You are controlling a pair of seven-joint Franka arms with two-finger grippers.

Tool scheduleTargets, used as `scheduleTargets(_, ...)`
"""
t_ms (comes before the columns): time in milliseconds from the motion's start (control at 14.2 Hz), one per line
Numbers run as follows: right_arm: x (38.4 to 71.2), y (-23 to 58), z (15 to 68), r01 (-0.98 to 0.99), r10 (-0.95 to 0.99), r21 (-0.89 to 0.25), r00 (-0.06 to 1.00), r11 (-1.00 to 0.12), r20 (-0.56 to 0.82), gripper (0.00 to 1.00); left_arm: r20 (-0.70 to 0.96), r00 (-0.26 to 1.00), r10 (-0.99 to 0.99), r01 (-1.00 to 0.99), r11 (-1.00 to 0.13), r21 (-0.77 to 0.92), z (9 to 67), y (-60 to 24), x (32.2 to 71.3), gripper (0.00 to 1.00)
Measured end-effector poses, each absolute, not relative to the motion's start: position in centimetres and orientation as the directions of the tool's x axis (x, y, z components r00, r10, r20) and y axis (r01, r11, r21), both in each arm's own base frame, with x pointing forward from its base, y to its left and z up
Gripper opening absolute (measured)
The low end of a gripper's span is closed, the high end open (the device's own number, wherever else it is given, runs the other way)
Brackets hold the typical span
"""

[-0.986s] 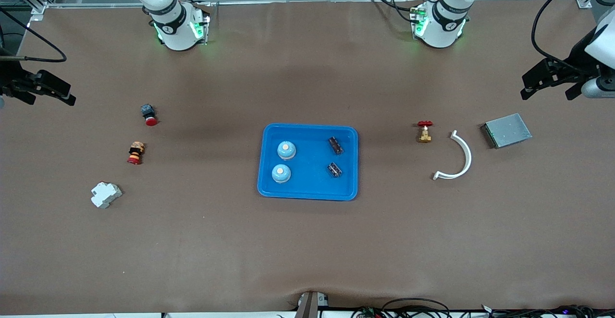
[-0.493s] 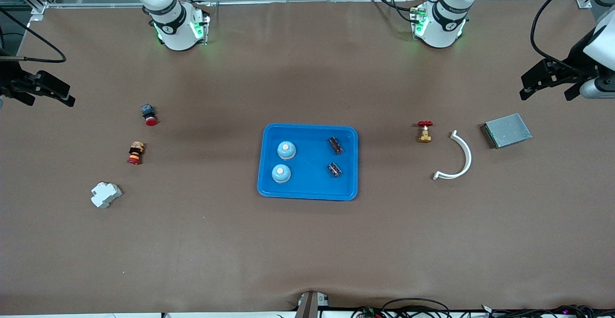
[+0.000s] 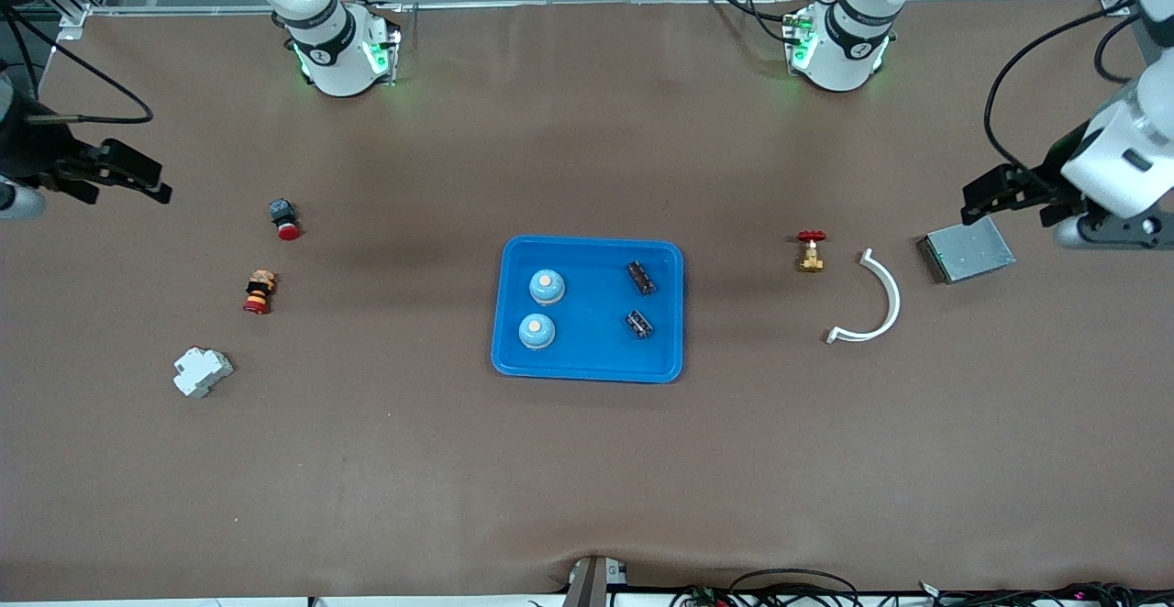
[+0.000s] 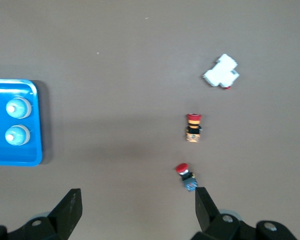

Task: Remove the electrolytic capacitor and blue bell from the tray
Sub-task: 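Reach the right gripper to a bell while the left gripper reaches a capacitor, then grasp the blue bell with the right gripper while the left gripper grasps the capacitor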

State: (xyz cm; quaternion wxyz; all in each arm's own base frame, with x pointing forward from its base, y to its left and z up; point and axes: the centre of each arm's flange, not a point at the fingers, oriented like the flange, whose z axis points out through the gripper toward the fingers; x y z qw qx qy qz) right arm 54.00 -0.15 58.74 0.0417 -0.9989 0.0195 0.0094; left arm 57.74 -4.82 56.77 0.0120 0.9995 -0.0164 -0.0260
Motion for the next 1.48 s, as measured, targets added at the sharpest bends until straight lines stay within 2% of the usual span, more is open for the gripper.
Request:
scheduleTargets(423, 53.8, 13.4, 53.7, -0.169, -0.168, -0.078, 0.986, -0.983, -0.013, 1.00, -0.140, 0.988, -0.071, -0.068, -0.997, 0.026, 51.3, -9.7, 59.7, 1.00)
scheduleTargets(704, 54.2, 22.0, 48.6, -0.212, -0.213, -0.084, 0.977, -0.974, -0.003, 1.00, -0.149, 0.983, 0.108, 0.106, -0.994, -0.021, 46.9, -16.2, 61.1, 1.00)
scheduleTargets(1127, 55.7, 25.1, 42.5, -0.207, -0.206, -0.080, 0.978, -0.975, -0.018, 1.00, -0.077, 0.920, 0.384, 0.382, -0.923, -0.047, 40.6, -27.6, 60.8, 1.00)
scheduleTargets(1479, 55.5, 30.5, 36.2, -0.244, -0.244, -0.093, 0.970, -0.965, -0.012, 1.00, -0.060, 0.867, 0.495, 0.494, -0.869, -0.032, 35.5, -33.9, 59.6, 1.00)
